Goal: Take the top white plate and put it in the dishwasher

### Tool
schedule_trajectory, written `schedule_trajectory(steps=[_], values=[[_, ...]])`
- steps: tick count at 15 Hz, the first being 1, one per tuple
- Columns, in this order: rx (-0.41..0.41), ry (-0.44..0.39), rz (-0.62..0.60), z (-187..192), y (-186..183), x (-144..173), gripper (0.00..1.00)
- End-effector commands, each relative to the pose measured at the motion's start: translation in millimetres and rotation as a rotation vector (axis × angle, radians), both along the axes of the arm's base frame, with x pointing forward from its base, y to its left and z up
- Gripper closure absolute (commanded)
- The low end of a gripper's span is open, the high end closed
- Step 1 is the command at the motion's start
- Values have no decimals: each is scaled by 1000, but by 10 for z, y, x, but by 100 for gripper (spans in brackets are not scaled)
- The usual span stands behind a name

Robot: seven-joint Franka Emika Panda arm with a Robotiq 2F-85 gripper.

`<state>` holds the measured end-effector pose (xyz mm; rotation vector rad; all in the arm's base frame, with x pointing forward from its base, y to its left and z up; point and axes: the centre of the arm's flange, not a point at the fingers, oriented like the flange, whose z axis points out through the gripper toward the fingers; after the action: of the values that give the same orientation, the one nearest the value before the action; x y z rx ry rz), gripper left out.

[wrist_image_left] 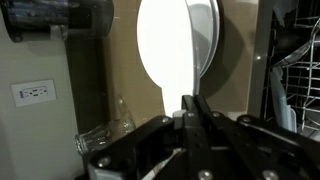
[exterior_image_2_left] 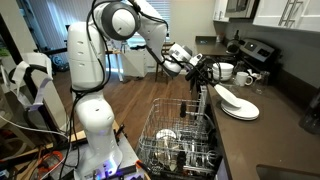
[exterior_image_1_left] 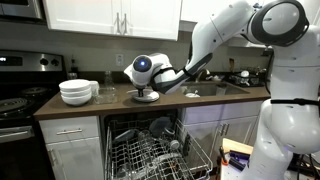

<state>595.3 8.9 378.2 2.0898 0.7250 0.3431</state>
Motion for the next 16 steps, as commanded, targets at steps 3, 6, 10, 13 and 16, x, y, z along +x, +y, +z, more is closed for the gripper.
schedule_trajectory(steps=[3,6,10,13,16], values=[[-17,-4,-42,33,-102,-99,95],[21,14,-61,-26,-280,-82,95],[79,28,-109,-121,-482,-104,95],[133,31,-124,-164,-527,-113,95],[177,32,-123,-232,-486,-102,95]])
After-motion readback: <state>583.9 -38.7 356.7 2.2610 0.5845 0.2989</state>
